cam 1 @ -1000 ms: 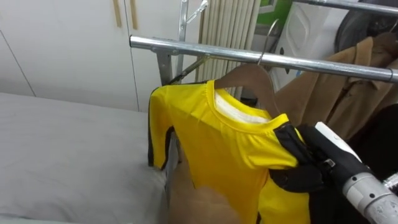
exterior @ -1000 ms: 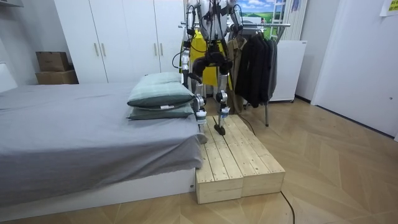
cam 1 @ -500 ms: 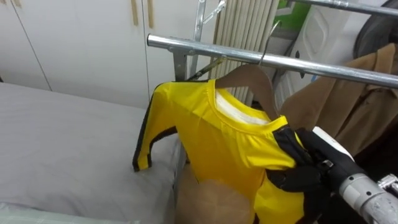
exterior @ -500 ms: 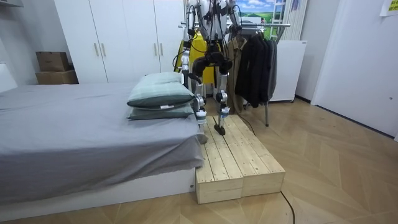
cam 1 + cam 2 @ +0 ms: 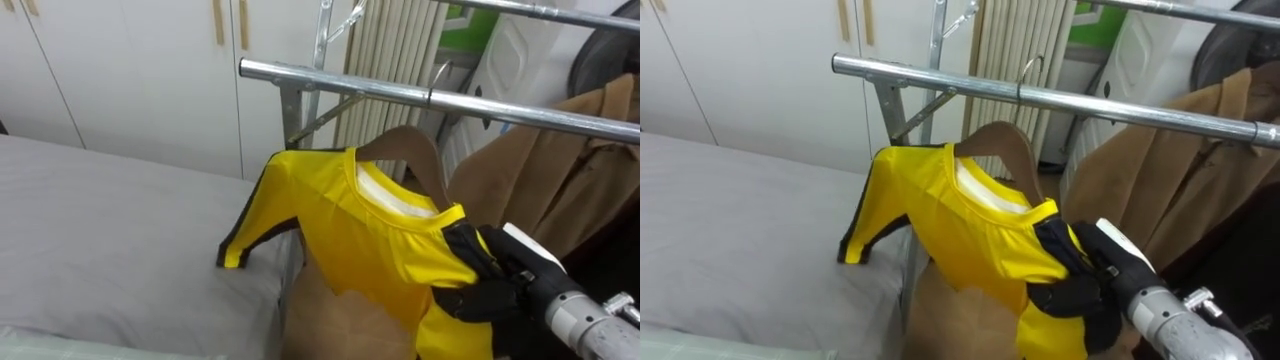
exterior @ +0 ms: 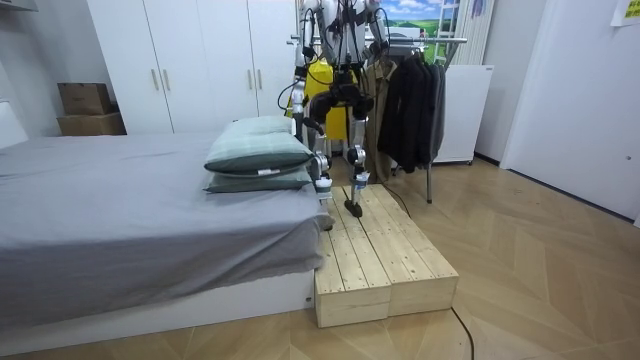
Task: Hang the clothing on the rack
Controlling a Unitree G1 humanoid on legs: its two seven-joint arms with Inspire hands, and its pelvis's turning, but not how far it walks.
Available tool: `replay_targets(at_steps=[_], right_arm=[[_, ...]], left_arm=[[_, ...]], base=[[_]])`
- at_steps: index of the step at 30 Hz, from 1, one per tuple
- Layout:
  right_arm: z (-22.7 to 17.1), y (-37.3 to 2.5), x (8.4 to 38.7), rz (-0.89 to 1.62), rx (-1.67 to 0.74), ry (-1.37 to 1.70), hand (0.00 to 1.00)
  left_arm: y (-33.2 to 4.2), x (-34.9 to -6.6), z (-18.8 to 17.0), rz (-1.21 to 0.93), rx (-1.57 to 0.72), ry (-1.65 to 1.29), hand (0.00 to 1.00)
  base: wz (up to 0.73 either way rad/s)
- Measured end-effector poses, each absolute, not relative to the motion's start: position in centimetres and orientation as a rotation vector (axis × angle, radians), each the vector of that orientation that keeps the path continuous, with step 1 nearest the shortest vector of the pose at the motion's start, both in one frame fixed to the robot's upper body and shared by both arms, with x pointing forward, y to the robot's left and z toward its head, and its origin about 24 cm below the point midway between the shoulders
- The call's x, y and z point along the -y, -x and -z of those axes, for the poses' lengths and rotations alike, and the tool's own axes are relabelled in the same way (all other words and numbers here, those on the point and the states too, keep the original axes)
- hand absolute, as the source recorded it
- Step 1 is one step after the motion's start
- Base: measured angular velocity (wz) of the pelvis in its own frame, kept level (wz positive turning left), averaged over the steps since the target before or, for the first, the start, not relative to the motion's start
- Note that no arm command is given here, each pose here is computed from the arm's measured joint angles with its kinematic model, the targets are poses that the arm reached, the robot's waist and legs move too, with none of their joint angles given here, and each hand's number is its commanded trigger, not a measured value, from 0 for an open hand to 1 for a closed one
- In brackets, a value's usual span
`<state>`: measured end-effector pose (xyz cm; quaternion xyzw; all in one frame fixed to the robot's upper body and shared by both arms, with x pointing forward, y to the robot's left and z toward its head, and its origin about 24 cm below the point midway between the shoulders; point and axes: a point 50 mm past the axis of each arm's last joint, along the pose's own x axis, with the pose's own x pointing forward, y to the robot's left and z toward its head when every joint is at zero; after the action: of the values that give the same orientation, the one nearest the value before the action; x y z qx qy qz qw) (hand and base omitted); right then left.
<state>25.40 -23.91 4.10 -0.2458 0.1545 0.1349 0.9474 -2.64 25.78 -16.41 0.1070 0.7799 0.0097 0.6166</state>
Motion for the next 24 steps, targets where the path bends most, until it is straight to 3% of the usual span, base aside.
replay_targets(at_steps=[24], right_arm=[[0.7,-24.4,24.6,-0.160,-0.438,0.366,1.00]], left_arm=[[3.0,-25.4,16.5,-0.013,-1.804,-0.233,0.00]], base=[[0.01]])
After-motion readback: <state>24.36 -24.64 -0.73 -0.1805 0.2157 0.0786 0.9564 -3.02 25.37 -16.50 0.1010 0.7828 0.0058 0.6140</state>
